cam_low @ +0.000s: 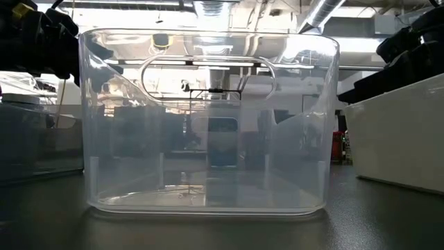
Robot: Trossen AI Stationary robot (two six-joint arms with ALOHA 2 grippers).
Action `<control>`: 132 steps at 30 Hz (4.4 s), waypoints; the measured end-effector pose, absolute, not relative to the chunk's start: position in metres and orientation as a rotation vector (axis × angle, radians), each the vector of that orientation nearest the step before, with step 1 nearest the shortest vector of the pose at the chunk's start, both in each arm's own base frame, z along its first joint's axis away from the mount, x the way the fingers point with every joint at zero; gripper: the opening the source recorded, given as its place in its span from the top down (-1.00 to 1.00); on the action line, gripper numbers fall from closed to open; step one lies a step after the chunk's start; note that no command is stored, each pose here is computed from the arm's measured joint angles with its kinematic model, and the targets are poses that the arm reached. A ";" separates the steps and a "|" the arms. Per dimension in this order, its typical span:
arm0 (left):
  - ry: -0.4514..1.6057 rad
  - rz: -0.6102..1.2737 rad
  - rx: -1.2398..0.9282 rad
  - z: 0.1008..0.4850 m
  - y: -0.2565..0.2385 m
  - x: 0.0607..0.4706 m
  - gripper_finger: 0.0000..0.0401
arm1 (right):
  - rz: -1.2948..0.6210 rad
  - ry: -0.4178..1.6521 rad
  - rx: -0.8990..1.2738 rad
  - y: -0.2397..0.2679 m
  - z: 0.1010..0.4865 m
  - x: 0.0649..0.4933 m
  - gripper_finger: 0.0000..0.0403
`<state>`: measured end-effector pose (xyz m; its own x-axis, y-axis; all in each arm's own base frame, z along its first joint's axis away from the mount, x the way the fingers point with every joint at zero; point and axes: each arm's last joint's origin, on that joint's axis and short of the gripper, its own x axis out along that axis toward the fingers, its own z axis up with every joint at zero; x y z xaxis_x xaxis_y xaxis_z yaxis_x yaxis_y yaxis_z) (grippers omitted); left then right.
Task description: Sort spices by type
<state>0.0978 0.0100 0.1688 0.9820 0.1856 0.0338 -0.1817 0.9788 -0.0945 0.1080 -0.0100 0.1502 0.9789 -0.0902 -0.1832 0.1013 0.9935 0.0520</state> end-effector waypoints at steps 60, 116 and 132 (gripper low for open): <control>-0.130 0.453 -0.161 0.185 0.017 0.093 -0.39 | -0.096 0.181 0.061 -0.010 0.150 0.108 -0.80; 0.676 0.598 -0.263 0.360 0.031 0.102 -0.39 | -0.096 0.181 0.061 -0.010 0.150 0.108 -0.80; 1.058 0.353 -0.232 0.349 -0.009 0.110 -0.39 | -0.096 0.181 0.061 -0.010 0.150 0.108 -0.80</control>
<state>0.1099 -0.0085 0.3489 0.4423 0.1715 -0.8803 -0.3920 0.9198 -0.0177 0.1080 -0.0100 0.1502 0.9790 -0.0902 -0.1830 0.1012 0.9935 0.0520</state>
